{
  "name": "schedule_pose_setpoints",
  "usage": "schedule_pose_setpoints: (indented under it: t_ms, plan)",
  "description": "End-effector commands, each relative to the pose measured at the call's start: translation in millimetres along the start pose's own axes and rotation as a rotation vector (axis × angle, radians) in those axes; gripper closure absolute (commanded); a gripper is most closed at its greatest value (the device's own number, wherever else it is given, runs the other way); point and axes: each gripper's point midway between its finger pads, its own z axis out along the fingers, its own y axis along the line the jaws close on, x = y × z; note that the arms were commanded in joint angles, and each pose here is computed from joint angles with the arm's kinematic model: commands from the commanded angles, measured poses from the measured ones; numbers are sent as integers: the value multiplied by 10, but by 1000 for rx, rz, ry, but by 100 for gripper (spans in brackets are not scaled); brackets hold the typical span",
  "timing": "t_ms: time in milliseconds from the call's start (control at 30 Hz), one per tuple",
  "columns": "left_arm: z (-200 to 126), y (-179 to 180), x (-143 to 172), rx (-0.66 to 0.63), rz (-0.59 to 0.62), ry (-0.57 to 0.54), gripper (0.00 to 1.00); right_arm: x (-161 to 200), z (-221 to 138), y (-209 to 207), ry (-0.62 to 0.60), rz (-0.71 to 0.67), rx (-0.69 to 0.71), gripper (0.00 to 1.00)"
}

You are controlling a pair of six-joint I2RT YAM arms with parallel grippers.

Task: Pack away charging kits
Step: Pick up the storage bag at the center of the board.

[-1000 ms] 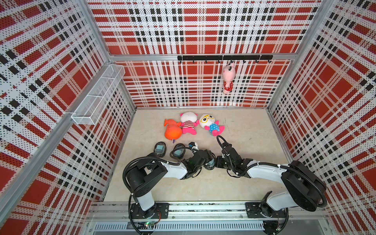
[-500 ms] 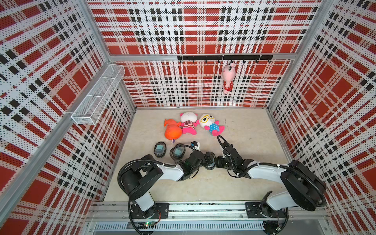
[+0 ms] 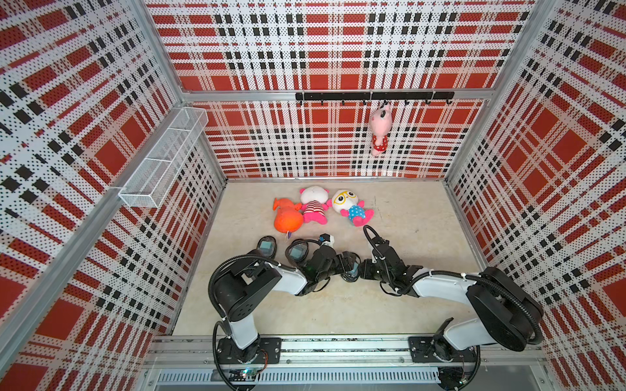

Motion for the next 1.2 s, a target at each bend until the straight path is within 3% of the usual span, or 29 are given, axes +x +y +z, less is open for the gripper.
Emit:
schedule_pose_setpoints:
  t_ms: [0, 467, 633, 733, 900, 1167]
  plan:
    - [82, -49, 87, 19, 22, 49, 14, 285, -20, -465, 78, 6, 158, 100]
    - [224, 16, 188, 36, 19, 134, 24, 165, -54, -170, 57, -3, 29, 99]
    - [223, 103, 189, 9, 28, 150, 33, 124, -67, -104, 54, -2, 11, 83]
    - [227, 163, 221, -13, 46, 171, 32, 117, -64, -110, 54, 0, 17, 76]
    - [214, 232, 271, -36, 78, 202, 26, 106, -32, -89, 54, 10, 10, 79]
    - [159, 223, 339, -30, 143, 247, 33, 75, 33, -59, 50, 15, 2, 90]
